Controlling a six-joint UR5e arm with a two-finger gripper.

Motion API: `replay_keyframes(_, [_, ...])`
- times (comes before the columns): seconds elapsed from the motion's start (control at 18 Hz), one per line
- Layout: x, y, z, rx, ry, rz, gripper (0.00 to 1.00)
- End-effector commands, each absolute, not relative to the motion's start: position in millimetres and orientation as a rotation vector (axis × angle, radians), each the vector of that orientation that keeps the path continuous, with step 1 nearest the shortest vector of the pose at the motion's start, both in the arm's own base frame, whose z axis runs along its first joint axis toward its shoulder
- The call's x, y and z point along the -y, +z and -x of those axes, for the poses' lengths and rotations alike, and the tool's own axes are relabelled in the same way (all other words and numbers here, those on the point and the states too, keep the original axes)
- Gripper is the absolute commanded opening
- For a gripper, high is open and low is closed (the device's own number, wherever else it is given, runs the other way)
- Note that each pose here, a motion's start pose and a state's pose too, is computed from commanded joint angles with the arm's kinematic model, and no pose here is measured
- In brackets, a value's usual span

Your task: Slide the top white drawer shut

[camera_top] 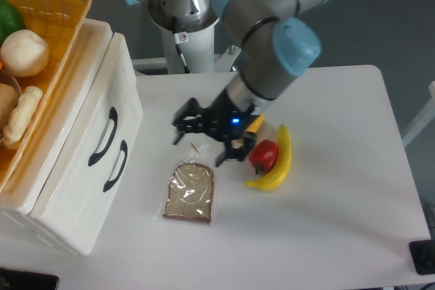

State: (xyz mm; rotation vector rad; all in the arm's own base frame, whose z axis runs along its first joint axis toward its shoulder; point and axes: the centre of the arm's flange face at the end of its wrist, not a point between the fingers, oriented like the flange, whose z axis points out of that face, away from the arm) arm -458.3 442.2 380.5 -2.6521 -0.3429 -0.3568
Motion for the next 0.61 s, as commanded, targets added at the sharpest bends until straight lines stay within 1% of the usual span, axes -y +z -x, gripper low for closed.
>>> replay_keyframes(0.11, [-424,371,481,0.315,-0.257,2.715,1.0])
replay_keyframes(0.28, [-405,353,503,0.144,-0.144,2.82,1.0])
replay_keyframes(0.44, [-383,342,524,0.006,-0.09,2.88,1.0])
replay_keyframes(0.61, [-368,324,544,-0.271,-0.048,2.935,1.0])
